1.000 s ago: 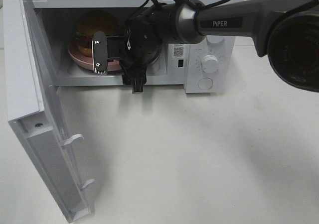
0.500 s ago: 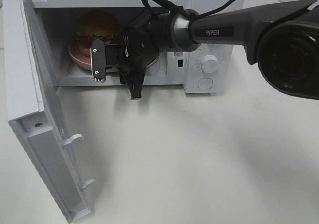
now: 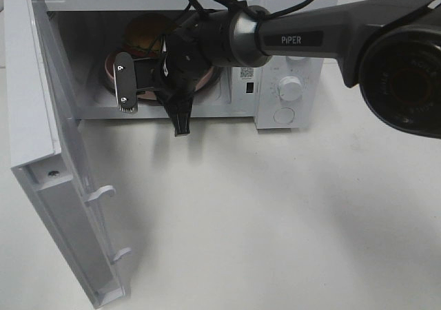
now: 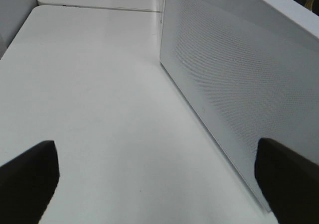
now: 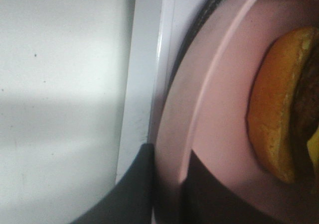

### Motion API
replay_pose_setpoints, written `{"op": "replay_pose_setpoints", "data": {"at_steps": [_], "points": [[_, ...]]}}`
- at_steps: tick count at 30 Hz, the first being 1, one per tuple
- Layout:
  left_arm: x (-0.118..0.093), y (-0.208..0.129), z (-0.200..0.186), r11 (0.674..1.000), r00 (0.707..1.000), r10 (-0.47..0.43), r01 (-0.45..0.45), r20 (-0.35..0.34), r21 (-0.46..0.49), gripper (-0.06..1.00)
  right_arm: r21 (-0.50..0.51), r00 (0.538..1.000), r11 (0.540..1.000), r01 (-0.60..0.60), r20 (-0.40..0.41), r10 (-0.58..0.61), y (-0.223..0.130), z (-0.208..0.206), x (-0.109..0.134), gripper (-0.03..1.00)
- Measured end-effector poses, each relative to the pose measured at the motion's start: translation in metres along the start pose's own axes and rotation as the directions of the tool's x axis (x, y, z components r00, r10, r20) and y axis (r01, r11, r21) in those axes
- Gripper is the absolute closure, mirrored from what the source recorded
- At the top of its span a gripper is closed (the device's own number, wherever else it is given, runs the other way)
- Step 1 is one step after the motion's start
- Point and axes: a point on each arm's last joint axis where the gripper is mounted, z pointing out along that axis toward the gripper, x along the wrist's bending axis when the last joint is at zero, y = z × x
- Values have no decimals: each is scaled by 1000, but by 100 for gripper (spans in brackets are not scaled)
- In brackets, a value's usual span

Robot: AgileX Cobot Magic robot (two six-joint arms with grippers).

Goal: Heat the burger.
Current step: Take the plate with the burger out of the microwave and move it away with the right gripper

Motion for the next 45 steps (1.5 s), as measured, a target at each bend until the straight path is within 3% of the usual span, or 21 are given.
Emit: {"op": "replay_pose_setpoints", "data": {"at_steps": [13,18,45], "points": [[0,0,0,1000,1000,0,0,0,0,-4,4,998,999,39,-40,-38,23,-17,7,85],[0,0,0,1000,1000,0,0,0,0,-4,-6,995,997,73,-67,-73,30,-28,20,85],[0,0,0,1000,1000,0,0,0,0,-4,-112,977,971,211,-4,-213,-8,-106,84,85]]}}
